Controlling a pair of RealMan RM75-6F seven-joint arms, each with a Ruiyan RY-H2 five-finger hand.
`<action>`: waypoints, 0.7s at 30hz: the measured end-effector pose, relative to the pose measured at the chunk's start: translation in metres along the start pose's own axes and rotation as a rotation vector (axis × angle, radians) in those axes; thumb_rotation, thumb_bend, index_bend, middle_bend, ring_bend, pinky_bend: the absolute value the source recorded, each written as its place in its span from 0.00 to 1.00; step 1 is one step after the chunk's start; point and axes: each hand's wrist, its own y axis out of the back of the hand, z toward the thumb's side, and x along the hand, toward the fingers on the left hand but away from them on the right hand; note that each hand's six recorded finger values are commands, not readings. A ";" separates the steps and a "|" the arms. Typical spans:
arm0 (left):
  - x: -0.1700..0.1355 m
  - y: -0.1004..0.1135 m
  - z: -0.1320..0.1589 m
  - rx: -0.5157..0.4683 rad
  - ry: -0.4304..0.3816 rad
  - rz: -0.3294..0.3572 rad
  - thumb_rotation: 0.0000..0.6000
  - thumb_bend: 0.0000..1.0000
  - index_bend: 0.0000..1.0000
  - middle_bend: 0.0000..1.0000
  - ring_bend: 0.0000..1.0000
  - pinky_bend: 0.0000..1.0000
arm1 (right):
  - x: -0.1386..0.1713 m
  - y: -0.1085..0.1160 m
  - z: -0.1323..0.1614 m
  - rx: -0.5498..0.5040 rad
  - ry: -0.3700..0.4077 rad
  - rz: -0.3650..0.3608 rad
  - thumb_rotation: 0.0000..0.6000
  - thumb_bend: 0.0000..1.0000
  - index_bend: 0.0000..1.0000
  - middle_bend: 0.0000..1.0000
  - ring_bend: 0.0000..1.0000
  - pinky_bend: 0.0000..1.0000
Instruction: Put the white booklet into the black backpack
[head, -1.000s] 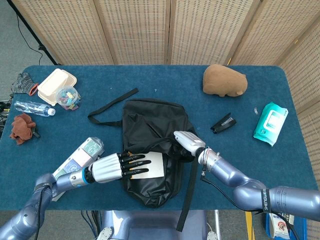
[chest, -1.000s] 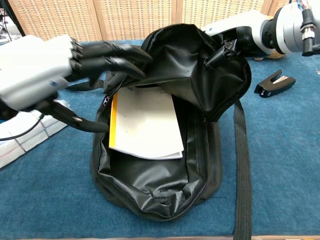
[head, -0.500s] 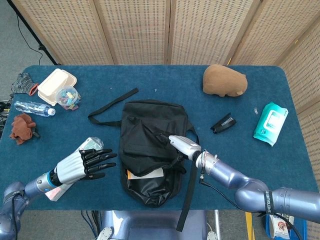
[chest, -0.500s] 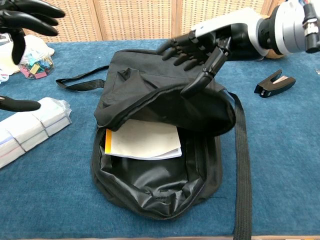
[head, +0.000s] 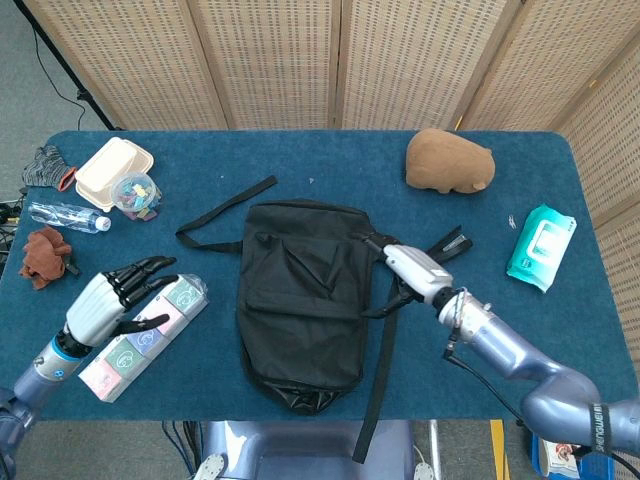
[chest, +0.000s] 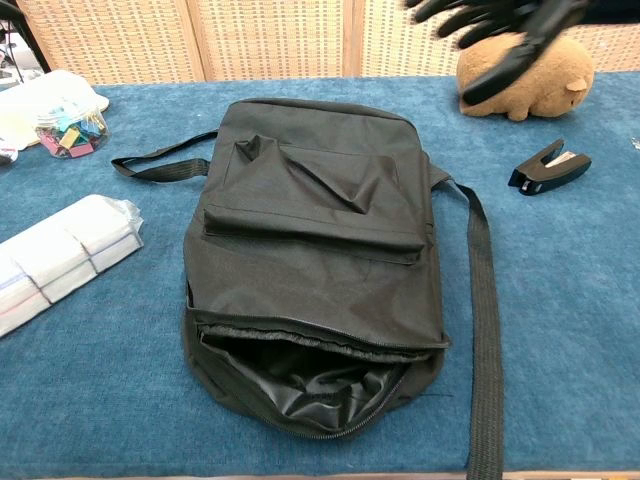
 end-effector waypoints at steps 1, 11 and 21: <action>-0.001 0.001 -0.003 0.003 0.017 0.001 1.00 0.10 0.18 0.07 0.13 0.50 | 0.007 0.006 -0.008 0.020 -0.012 -0.028 1.00 0.00 0.00 0.00 0.00 0.00; -0.030 0.017 -0.046 0.069 0.268 -0.027 1.00 0.09 0.00 0.00 0.00 0.19 | 0.067 0.051 -0.096 0.379 -0.127 -0.355 1.00 0.00 0.00 0.00 0.00 0.00; -0.053 0.024 -0.037 -0.063 0.503 -0.012 1.00 0.09 0.00 0.00 0.00 0.07 | 0.149 0.037 -0.191 0.620 -0.330 -0.537 1.00 0.00 0.00 0.00 0.00 0.00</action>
